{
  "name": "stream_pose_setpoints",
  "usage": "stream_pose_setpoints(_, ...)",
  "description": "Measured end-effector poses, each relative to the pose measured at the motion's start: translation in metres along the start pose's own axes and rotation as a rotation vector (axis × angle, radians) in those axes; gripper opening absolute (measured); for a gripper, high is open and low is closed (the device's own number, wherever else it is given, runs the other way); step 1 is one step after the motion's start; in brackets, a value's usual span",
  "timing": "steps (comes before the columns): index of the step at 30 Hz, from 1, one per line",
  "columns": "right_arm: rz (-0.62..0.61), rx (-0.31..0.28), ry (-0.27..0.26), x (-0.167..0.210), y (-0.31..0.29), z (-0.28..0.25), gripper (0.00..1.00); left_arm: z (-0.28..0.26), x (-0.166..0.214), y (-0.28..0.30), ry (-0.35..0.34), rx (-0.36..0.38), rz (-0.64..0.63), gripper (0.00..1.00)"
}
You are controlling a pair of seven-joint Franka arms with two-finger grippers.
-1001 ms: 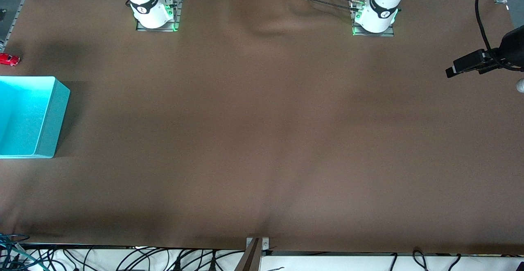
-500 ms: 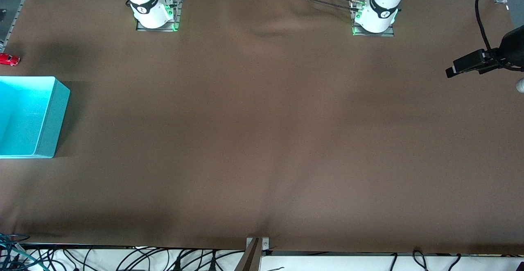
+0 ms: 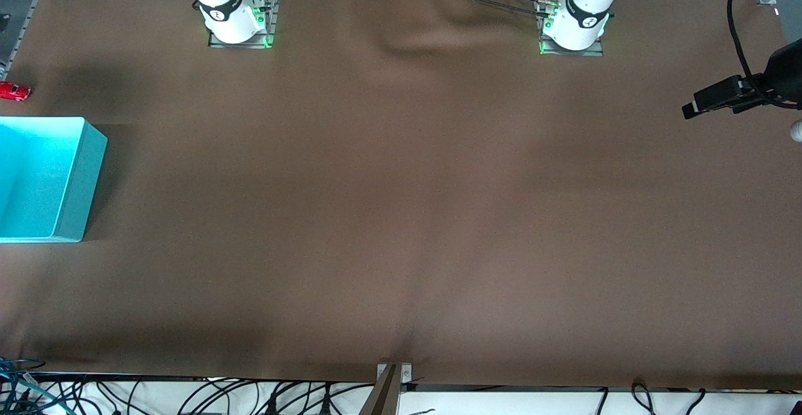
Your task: Wind red beetle toy and store in blue box
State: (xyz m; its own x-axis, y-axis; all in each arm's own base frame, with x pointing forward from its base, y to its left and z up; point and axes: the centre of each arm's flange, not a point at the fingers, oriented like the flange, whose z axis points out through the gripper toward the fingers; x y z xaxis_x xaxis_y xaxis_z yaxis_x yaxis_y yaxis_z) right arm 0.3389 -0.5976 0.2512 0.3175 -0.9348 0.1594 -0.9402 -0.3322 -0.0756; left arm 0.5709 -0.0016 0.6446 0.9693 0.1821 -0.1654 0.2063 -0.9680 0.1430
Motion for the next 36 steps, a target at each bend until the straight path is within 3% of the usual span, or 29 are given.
stream_pose_setpoints(16,0.084,-0.024,-0.032,-0.017,0.015,0.020,1.00,0.000,0.000,-0.001,0.000,0.000,-0.001,1.00)
stream_pose_setpoints(36,0.134,-0.077,-0.015,-0.026,0.052,0.026,1.00,0.000,0.000,-0.001,0.000,0.000,-0.003,1.00)
